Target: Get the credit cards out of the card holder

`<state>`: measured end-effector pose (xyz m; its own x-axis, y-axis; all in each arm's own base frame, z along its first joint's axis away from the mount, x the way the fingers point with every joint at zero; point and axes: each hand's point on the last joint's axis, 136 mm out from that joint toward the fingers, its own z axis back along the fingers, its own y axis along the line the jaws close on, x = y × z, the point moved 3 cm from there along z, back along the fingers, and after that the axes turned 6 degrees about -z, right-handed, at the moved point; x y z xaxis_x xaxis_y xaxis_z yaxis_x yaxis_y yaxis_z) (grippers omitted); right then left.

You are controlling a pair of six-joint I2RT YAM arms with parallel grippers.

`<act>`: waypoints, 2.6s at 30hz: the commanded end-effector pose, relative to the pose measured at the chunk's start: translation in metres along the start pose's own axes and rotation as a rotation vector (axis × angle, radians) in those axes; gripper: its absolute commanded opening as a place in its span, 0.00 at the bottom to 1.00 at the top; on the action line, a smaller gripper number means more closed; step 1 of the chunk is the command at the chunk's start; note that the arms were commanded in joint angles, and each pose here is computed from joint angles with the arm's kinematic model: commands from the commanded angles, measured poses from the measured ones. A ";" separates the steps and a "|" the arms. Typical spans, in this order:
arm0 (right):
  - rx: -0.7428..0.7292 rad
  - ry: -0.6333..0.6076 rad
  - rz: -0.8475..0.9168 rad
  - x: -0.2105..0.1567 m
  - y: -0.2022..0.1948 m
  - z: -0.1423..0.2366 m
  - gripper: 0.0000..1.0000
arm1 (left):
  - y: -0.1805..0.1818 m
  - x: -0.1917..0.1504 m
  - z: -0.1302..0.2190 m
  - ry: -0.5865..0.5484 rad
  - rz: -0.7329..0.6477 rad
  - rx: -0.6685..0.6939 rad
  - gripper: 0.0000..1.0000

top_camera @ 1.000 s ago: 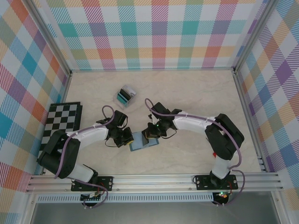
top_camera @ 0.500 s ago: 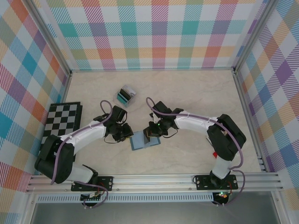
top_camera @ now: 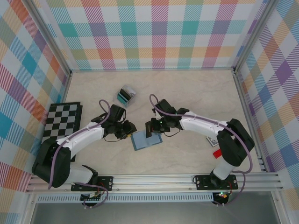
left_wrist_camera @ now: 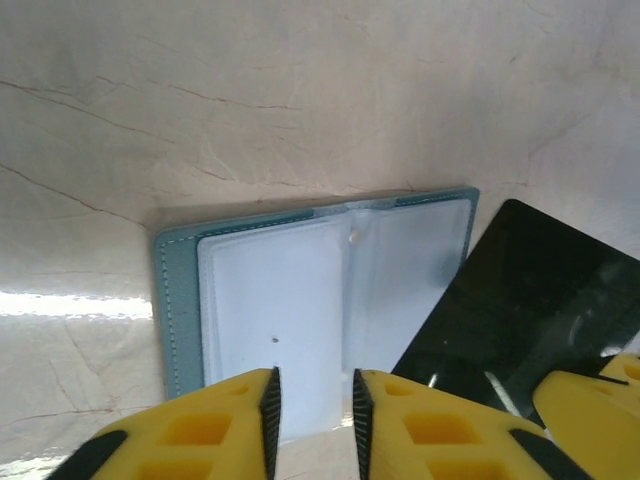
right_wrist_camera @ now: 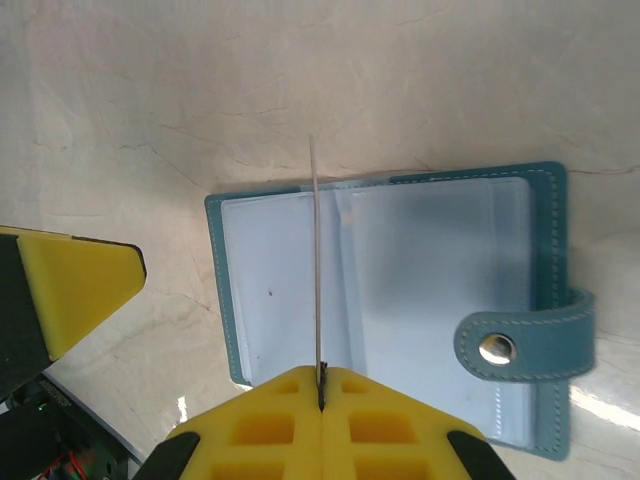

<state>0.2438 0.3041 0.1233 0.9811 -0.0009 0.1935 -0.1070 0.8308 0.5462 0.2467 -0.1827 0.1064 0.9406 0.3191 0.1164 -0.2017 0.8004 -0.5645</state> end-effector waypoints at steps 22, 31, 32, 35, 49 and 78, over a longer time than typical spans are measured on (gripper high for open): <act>0.762 0.022 -0.011 0.048 0.065 0.108 0.04 | -0.106 0.037 0.085 -0.031 -0.100 -0.622 0.66; 0.784 0.055 -0.042 0.050 0.066 0.103 0.05 | -0.123 0.041 0.100 -0.071 -0.138 -0.734 0.31; 0.782 0.057 -0.046 0.051 0.065 0.101 0.05 | -0.123 0.041 0.101 -0.075 -0.141 -0.737 0.27; 0.765 0.063 -0.059 0.051 0.062 0.097 0.06 | -0.121 0.041 0.101 -0.080 -0.138 -0.728 0.16; 0.349 -0.122 -0.110 0.049 0.007 0.100 0.79 | -0.067 0.052 0.091 -0.174 -0.058 -0.276 0.00; 0.079 -0.219 -0.165 0.009 -0.056 0.115 1.00 | -0.060 0.223 0.049 -0.555 0.139 0.609 0.00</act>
<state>0.2439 0.1989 0.1897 0.9298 -0.2504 0.2698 0.0159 0.7597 0.6501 0.4568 -0.1375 0.2036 0.6685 0.5174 0.5342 -0.5356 0.8333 -0.1369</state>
